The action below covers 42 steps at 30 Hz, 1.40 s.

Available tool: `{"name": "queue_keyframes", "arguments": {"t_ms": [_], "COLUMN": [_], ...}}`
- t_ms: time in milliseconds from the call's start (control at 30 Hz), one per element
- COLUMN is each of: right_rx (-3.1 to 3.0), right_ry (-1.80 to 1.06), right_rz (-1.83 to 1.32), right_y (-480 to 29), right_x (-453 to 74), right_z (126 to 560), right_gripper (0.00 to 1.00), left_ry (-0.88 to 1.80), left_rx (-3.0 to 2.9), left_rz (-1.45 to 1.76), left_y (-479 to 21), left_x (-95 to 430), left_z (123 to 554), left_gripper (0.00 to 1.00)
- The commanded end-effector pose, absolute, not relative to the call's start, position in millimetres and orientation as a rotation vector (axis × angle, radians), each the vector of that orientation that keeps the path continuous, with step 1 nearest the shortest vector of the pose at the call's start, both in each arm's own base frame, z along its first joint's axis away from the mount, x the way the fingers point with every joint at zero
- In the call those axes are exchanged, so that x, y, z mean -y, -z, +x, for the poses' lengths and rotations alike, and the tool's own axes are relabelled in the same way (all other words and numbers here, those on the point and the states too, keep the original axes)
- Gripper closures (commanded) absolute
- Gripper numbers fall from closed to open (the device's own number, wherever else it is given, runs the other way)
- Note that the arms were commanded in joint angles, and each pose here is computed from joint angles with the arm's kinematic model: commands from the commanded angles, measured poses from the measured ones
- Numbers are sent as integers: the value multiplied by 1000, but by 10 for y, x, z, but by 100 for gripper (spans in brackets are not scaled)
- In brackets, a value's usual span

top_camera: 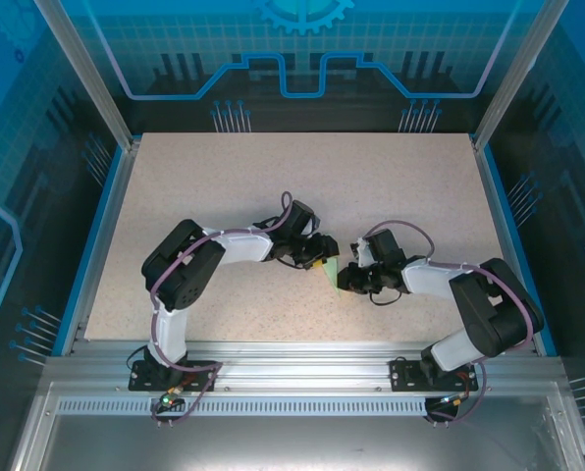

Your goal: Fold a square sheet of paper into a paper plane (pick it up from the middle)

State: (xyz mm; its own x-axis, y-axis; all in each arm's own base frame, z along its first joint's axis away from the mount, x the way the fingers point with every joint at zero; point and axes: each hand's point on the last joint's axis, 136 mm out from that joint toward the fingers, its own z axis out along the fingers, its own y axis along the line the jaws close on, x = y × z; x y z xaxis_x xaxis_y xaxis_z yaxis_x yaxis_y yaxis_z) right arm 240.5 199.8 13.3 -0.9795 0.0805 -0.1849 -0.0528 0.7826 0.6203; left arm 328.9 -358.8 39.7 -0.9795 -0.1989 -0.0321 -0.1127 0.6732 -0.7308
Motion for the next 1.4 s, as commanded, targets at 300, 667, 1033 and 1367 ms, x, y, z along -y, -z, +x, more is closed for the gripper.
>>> {"name": "queue_keyframes", "arguments": {"t_ms": [300, 667, 1033, 1367], "right_rx": [-2827, -2728, -2826, -2830], "right_ry": [-851, -976, -874, -782], "right_rz": [-7, -76, -113, -101], "right_y": [-181, -457, -212, -240], "right_x": [-1922, -2075, -2122, -2014], "right_z": [2326, 2379, 2399, 2409], "right_gripper": [80, 54, 58, 59], "left_ry": [1181, 1192, 1210, 1218], "left_rx": [-2826, -2823, -2822, -2820], "left_rz": [-213, -201, -198, -191], "left_y": [-302, -329, -347, -360], "left_x": [3646, 3667, 3683, 3694], "left_z": [3266, 3269, 3266, 3264], "left_gripper": [51, 52, 52, 52]}}
